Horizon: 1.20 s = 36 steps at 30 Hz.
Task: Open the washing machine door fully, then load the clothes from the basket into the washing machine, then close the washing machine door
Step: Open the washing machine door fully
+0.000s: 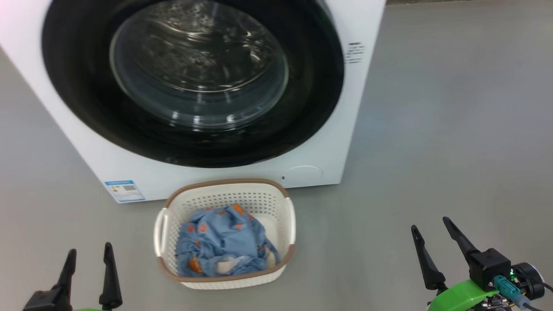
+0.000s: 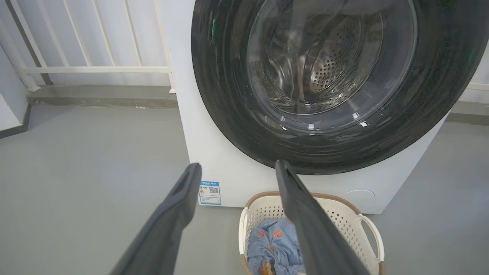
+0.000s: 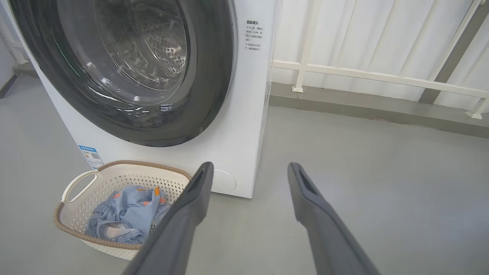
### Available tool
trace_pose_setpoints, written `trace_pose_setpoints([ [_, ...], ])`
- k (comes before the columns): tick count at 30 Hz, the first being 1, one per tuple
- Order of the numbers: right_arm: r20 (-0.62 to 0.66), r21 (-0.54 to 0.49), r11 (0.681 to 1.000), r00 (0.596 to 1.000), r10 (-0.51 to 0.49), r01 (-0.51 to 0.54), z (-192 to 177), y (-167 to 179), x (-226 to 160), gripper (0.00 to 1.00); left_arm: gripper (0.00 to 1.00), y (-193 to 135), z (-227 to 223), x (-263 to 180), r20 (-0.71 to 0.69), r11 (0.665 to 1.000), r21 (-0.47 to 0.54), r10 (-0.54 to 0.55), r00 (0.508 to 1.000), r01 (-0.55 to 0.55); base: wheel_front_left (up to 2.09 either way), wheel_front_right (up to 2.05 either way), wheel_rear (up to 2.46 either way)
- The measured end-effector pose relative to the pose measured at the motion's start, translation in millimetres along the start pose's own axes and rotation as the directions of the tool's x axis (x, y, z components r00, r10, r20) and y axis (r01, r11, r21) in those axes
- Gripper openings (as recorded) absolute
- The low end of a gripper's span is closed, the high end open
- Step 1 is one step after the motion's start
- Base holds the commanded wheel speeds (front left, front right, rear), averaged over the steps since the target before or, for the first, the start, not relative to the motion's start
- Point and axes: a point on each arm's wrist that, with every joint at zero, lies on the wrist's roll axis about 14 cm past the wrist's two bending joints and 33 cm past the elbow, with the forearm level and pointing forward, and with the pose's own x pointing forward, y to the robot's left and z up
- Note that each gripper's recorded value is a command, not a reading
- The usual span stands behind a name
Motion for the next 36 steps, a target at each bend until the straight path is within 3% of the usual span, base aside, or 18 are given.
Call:
trace_pose_setpoints([
  [11,-0.004,-0.001,1.000,1.000,-0.002,0.002,-1.3,-1.0,-0.5,1.00,1.00,-3.6,9.1,5.7,0.029,1.000,-0.004,-0.009,1.000,0.009,0.74,0.74,-1.49],
  [27,0.010,0.002,1.000,1.000,-0.003,0.003,3.2,-0.9,-0.3,1.00,1.00,-3.1,11.5,3.9,0.035,1.000,-0.006,-0.008,0.999,0.008,0.04,0.04,-0.08],
  [28,0.011,0.008,1.000,1.000,0.003,-0.003,3.3,1.4,-0.1,0.19,1.00,-3.1,11.4,3.7,0.035,1.000,-0.006,-0.008,0.999,0.008,0.00,0.00,0.00],
  [29,0.010,0.017,1.000,1.000,0.015,-0.015,3.0,5.2,0.1,0.00,1.00,-3.1,11.4,3.3,0.035,1.000,-0.007,-0.008,0.999,0.008,0.00,0.00,0.00],
  [36,0.026,0.045,0.999,0.999,0.023,-0.024,7.5,8.5,0.6,0.00,1.00,-2.6,12.5,2.5,0.039,1.000,-0.014,-0.005,0.999,0.006,0.00,0.00,0.00],
])
